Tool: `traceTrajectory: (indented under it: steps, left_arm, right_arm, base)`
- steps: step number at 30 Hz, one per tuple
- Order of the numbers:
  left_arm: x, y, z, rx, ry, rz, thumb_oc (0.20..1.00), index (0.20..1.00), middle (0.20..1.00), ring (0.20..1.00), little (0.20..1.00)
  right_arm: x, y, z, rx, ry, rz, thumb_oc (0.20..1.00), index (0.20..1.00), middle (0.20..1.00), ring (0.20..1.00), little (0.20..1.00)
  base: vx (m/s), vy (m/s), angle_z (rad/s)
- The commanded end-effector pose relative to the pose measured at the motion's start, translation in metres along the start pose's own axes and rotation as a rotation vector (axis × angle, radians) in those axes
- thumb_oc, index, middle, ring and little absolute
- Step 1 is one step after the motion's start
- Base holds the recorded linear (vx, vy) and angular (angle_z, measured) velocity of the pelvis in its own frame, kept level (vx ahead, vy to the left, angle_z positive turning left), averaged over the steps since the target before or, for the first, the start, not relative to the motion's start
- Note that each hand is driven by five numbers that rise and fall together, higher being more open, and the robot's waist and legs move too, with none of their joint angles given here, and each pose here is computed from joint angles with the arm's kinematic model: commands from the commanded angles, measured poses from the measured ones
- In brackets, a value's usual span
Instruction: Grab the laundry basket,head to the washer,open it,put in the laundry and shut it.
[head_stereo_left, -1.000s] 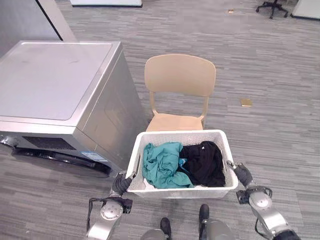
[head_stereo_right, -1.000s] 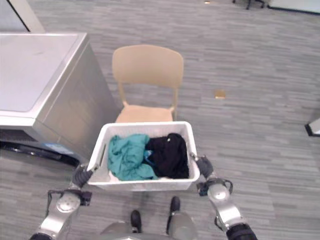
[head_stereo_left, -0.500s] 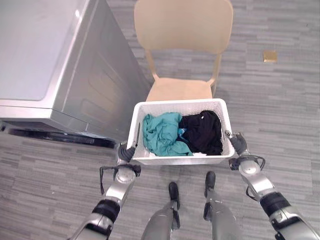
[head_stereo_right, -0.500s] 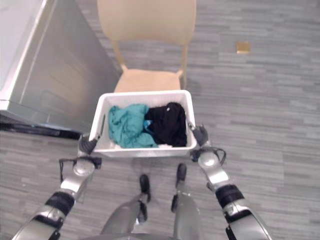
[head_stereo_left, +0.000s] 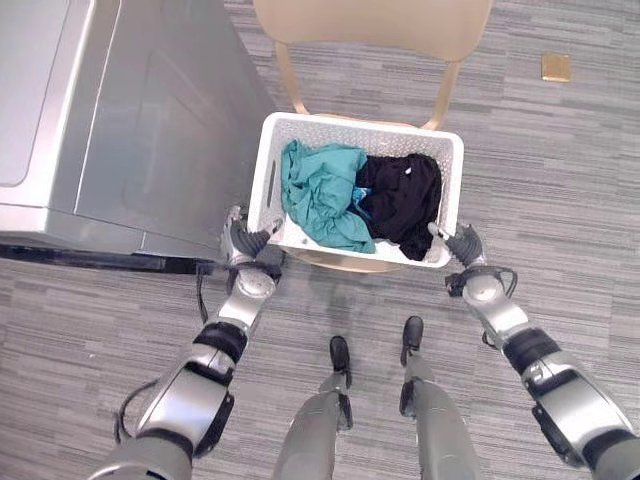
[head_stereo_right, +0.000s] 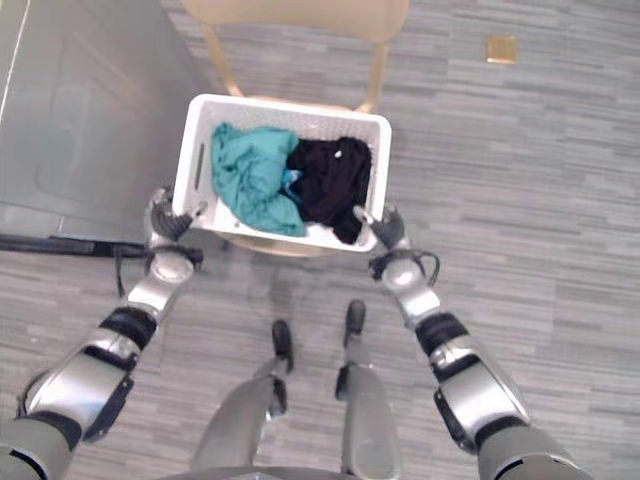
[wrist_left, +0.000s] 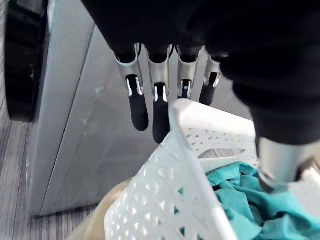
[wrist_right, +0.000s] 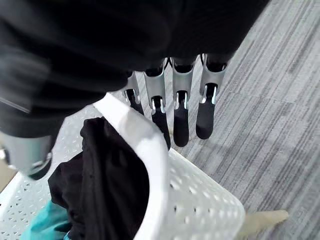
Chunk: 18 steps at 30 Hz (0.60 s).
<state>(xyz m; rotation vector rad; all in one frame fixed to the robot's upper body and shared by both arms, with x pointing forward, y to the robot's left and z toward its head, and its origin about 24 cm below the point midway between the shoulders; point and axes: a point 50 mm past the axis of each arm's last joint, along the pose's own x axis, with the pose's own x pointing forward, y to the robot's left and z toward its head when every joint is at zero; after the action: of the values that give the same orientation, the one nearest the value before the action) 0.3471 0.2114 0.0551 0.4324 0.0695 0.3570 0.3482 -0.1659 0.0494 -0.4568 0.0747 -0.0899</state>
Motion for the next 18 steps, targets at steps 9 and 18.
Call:
traceTrajectory:
  steps: [9, 18]
  left_arm:
    - [-0.062, 0.014, -0.063, -0.095, 0.076, -0.122, 1.000, 1.000, 1.000, 1.000, 1.000]
    - [-0.101, 0.043, -0.119, -0.097, 0.281, -0.168, 1.000, 1.000, 1.000, 1.000, 1.000]
  right_arm:
    - [-0.058, -0.014, -0.065, 0.036, 0.095, 0.105, 1.000, 1.000, 1.000, 1.000, 1.000]
    - [-0.104, -0.039, -0.130, -0.046, 0.328, 0.159, 1.000, 1.000, 1.000, 1.000, 1.000]
  base:
    - [0.04, -0.064, -0.07]
    - [-0.04, -0.079, -0.02]
